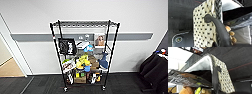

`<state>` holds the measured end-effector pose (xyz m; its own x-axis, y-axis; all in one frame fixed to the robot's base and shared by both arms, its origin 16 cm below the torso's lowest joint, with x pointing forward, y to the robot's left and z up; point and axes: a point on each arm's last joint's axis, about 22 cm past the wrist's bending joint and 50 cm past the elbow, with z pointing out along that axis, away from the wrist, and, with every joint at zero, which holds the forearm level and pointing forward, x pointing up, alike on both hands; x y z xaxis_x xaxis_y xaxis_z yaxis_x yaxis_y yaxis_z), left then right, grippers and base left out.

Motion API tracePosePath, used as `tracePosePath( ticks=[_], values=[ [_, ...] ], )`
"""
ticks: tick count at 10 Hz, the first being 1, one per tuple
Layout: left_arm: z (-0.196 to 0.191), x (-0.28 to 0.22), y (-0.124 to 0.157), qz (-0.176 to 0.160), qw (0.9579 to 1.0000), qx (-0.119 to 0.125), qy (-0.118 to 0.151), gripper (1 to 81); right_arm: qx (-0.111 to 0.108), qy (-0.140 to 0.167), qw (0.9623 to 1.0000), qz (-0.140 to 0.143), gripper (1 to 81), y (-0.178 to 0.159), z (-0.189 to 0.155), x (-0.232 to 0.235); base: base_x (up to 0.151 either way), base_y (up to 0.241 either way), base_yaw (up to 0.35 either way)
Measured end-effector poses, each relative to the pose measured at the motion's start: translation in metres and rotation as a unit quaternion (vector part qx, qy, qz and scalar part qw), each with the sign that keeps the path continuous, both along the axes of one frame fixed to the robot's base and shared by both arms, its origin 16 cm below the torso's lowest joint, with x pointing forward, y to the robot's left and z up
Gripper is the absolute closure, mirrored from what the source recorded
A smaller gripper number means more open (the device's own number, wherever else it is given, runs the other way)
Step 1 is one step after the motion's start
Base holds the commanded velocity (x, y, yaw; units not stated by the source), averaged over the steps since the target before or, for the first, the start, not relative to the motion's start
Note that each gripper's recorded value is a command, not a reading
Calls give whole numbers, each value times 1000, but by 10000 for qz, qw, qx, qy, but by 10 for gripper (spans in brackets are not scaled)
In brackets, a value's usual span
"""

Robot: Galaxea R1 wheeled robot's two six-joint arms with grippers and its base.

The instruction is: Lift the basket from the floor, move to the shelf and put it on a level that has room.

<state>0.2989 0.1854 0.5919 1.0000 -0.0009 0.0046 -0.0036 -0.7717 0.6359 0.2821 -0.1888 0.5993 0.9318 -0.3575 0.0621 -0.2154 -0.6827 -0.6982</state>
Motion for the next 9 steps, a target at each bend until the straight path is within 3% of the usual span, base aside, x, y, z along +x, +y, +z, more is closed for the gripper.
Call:
tracePosePath(
  ticks=[9],
  values=[
    [-1, -3, 0, 28, 10000, -12, -17, 811, 21, 10, 10000, 8, 811, 2, 0, -3, 89, 0, 0]
  ],
)
